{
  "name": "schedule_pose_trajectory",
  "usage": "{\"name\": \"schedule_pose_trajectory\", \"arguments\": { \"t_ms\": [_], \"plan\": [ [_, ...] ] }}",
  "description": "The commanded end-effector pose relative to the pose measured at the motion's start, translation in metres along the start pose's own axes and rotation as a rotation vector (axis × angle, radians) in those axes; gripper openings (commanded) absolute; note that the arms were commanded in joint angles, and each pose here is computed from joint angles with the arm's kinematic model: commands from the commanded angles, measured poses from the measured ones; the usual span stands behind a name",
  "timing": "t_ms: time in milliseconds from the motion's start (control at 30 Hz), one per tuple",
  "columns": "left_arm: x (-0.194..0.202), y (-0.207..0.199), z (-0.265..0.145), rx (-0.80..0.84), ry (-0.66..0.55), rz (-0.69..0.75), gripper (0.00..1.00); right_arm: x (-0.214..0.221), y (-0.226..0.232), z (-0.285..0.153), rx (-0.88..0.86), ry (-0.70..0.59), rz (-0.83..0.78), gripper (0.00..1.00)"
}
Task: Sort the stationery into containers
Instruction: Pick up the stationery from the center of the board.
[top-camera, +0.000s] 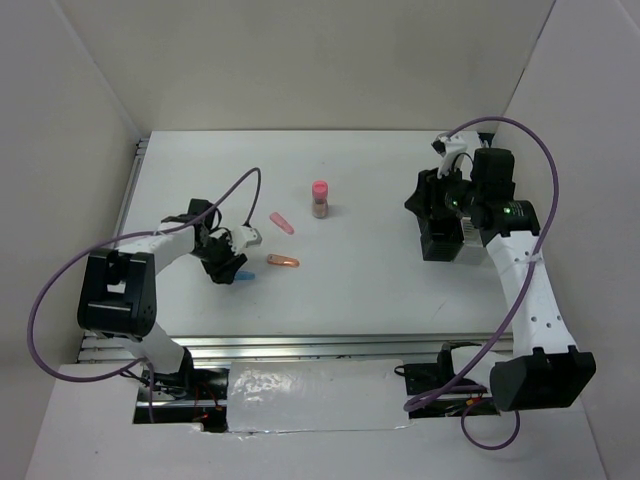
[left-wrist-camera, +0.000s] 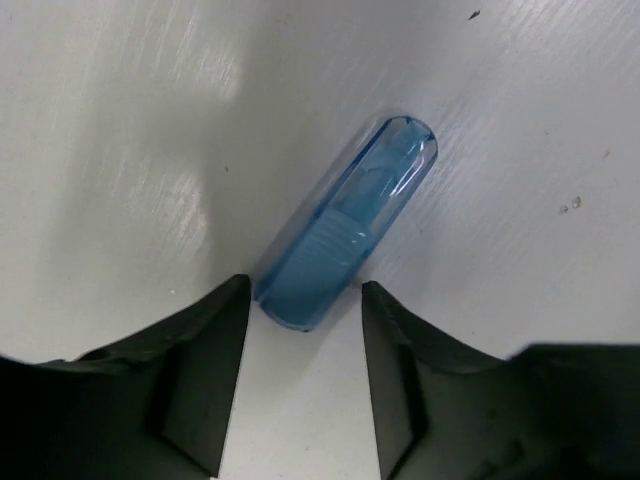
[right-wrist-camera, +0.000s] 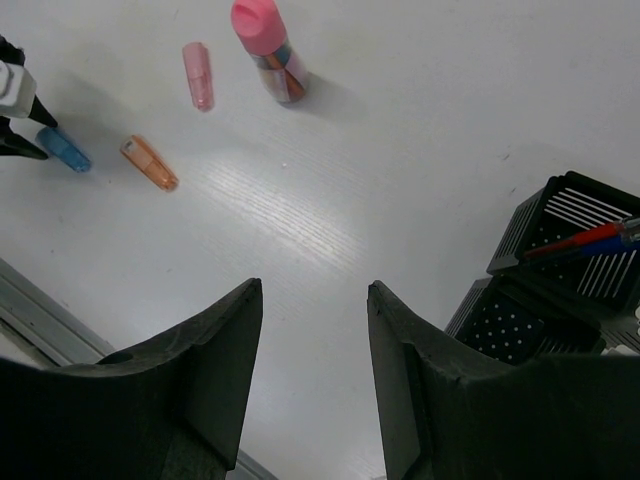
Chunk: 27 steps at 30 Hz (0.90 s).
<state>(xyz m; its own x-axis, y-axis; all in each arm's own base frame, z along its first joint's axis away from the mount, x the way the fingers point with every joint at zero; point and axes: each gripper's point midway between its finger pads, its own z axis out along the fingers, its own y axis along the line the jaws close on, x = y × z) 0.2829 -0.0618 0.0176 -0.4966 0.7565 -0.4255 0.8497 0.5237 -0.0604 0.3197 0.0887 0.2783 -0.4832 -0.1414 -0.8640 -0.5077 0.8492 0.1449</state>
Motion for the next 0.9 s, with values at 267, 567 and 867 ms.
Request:
{"name": "schedule_pose_trajectory", "arguments": {
  "t_ms": [267, 567, 867],
  "plan": [
    [-0.047, -0.038, -0.023, 0.128, -0.230, 0.080, 0.25, -0.006, 0.049, -0.008, -0.196, -0.047, 0.288, 0.55],
    [-0.156, -0.076, -0.105, 0.107, -0.566, 0.051, 0.21, -0.017, 0.083, 0.013, -0.400, 0.023, 0.494, 0.74],
    [-0.206, -0.107, -0.130, 0.105, -0.622, 0.072, 0.18, -0.028, 0.150, 0.033, -0.637, 0.111, 0.446, 0.84]
  ]
}}
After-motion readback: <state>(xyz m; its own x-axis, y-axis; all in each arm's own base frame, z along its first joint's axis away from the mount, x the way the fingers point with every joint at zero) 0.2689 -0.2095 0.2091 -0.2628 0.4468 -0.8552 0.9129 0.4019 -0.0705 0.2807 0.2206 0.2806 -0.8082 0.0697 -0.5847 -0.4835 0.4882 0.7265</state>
